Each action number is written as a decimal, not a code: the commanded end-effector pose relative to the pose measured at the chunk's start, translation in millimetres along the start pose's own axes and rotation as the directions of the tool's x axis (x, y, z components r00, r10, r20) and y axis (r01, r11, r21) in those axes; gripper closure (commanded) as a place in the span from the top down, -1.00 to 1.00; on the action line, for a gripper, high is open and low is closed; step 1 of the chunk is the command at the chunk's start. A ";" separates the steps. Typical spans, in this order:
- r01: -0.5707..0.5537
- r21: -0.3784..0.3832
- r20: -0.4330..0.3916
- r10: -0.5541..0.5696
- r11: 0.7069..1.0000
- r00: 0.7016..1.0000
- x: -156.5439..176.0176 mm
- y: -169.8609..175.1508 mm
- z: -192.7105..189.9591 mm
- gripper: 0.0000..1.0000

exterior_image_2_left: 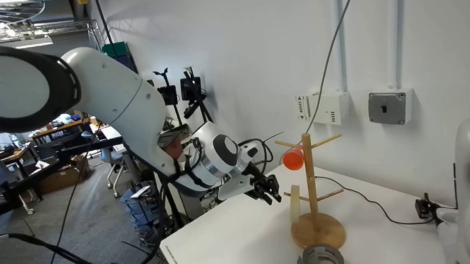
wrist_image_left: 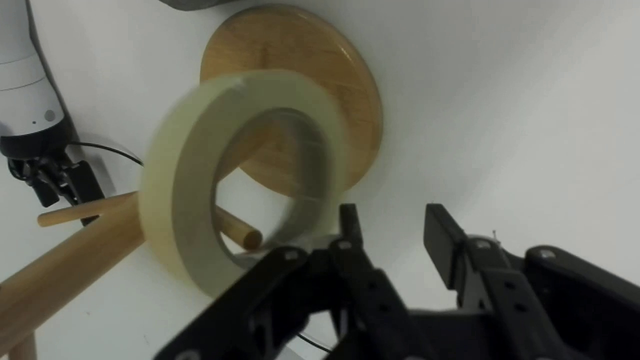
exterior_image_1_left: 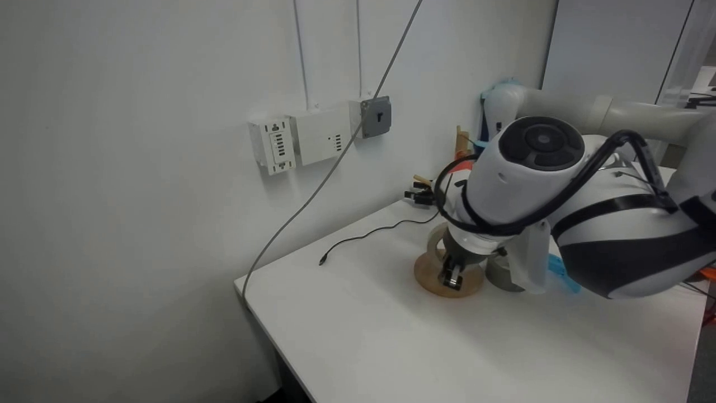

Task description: Hang the white masking tape on the wooden stand

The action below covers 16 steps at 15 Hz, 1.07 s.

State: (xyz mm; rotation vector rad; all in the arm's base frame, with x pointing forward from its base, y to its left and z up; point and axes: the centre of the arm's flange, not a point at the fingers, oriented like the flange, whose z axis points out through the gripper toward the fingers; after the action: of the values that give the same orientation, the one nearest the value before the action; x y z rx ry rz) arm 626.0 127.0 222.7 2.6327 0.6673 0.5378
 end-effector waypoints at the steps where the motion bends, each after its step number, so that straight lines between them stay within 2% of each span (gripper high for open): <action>1: -0.017 -0.016 -0.018 0.016 1.000 1.000 9.0 -2.7 8.0 0.43; 4: -0.024 -0.013 -0.012 0.024 1.000 1.000 6.6 1.3 5.6 0.91; 5: -0.029 -0.003 -0.002 0.029 1.000 1.000 4.3 1.7 1.9 0.98; 9: -0.108 0.037 0.072 0.105 0.994 0.992 -8.8 -2.8 -21.6 1.00; 13: -0.221 0.071 0.170 0.207 0.973 0.964 -28.2 -4.4 -51.3 1.00; 16: -0.286 0.088 0.193 0.265 0.954 0.945 -41.7 0.3 -80.3 1.00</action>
State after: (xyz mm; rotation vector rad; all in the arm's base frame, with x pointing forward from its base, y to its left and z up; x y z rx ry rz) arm 587.6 134.2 245.0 2.8205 0.3452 0.3632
